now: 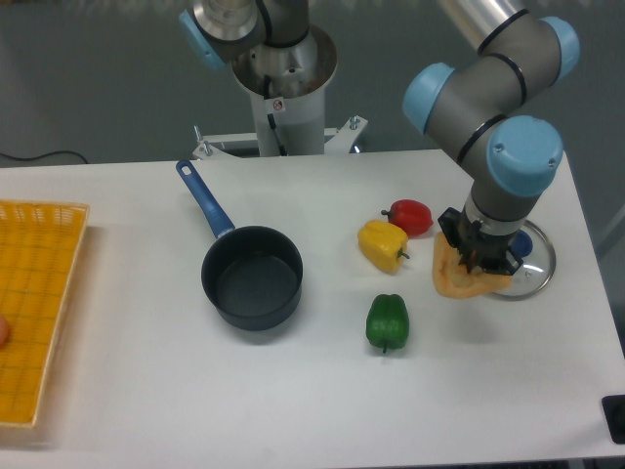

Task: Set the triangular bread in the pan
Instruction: 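Lift the held triangular bread up off the glass lid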

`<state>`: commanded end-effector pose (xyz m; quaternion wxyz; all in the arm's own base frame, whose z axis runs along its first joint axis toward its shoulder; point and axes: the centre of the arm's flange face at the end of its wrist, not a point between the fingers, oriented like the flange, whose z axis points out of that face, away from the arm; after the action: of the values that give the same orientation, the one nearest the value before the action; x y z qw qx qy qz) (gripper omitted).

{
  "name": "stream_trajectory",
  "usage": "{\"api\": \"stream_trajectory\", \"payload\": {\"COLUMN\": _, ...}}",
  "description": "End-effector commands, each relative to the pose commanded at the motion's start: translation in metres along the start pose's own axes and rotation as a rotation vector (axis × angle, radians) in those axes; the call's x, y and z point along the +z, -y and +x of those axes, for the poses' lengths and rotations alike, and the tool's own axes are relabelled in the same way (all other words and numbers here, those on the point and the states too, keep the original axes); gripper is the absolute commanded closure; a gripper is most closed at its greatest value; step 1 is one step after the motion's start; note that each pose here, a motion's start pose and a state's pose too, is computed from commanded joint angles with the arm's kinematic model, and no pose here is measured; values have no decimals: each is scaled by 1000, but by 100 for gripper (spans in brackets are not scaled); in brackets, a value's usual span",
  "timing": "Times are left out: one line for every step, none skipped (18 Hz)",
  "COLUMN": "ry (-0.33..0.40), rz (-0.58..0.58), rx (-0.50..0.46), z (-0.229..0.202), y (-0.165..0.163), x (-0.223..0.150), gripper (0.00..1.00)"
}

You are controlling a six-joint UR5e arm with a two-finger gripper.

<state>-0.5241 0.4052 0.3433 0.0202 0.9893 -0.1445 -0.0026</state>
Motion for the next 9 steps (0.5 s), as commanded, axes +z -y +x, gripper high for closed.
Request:
{"api": "stream_trajectory", "payload": {"ry": 2, "rz": 0, "rx": 11, "z": 5, "y": 8, "x": -2, "gripper": 100}}
{"api": "stream_trajectory", "payload": {"ry": -1, "rz": 3, "rx": 18, "z": 12, "y": 14, "x": -2, "gripper": 100}}
{"api": "stream_trajectory", "payload": {"ry": 0, "rz": 7, "rx": 14, "z": 20, "y": 16, "x": -4, "gripper": 100}}
{"api": "stream_trajectory", "payload": {"ry": 0, "rz": 10, "rx": 14, "z": 30, "y": 23, "x": -6, "gripper": 100}}
{"api": "stream_trajectory", "payload": {"ry": 0, "rz": 10, "rx": 21, "z": 41, "y": 35, "x": -7, "gripper": 100}}
{"api": "stream_trajectory", "payload": {"ry": 4, "rz": 11, "rx": 20, "z": 47, "y": 42, "x": -9, "gripper": 100}}
{"api": "stream_trajectory", "payload": {"ry": 7, "rz": 12, "rx": 21, "z": 52, "y": 46, "x": -11, "gripper": 100}}
{"api": "stream_trajectory", "payload": {"ry": 6, "rz": 12, "rx": 35, "z": 58, "y": 54, "x": -11, "gripper": 100}}
{"api": "stream_trajectory", "payload": {"ry": 5, "rz": 11, "rx": 50, "z": 64, "y": 63, "x": -11, "gripper": 100}}
